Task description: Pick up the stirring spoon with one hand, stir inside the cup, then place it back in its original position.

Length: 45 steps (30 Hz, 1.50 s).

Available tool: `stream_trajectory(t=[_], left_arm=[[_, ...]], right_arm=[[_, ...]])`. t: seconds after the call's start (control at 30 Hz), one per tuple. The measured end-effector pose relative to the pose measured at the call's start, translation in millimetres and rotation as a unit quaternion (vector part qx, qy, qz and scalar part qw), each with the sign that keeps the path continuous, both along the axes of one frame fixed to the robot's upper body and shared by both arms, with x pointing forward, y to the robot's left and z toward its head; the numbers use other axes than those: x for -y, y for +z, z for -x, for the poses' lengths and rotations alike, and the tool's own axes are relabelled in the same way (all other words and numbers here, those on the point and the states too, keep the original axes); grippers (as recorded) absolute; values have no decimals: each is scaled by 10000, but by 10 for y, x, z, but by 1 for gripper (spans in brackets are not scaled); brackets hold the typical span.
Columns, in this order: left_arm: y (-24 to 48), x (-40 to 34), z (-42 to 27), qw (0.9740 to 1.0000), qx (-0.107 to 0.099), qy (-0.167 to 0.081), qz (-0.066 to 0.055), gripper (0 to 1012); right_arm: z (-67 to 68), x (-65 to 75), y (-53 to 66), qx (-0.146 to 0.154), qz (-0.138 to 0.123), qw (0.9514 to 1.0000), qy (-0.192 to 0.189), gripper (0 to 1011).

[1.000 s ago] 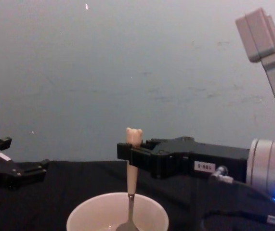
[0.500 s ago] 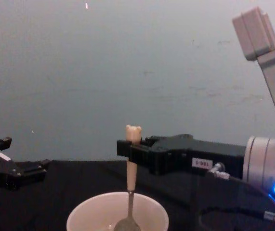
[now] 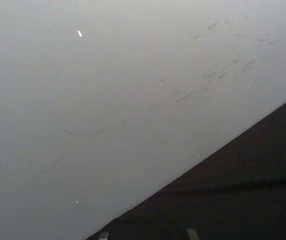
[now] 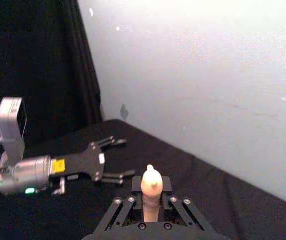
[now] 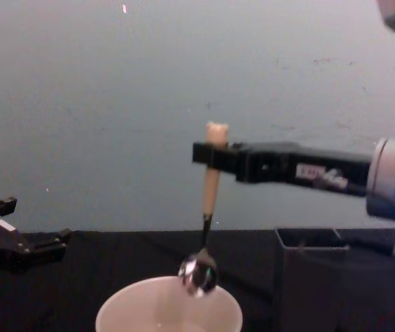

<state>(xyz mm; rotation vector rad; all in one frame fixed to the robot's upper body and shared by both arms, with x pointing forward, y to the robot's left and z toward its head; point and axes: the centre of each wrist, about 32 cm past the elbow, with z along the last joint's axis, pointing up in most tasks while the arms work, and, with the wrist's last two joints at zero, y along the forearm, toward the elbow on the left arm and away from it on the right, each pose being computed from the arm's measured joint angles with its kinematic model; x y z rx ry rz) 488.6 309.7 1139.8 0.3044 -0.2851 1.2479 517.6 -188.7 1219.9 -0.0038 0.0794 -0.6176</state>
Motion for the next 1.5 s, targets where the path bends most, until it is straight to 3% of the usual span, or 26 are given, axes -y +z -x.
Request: stream_trajectory(t=[0.3, 0.63, 1.03, 1.5], left_arm=[[0, 0, 0, 10000, 0, 0, 0, 1001], [0, 0, 0, 10000, 0, 0, 0, 1001], [0, 0, 0, 10000, 0, 0, 0, 1001], [0, 0, 0, 10000, 0, 0, 0, 1001]], right_arm=[[-25, 178, 272, -63, -245, 9991, -342, 218], [-4, 437, 459, -18, -445, 9967, -680, 218], [71, 685, 495, 61, -521, 9939, -974, 218], [87, 776, 395, -91, -524, 9926, -1089, 218]])
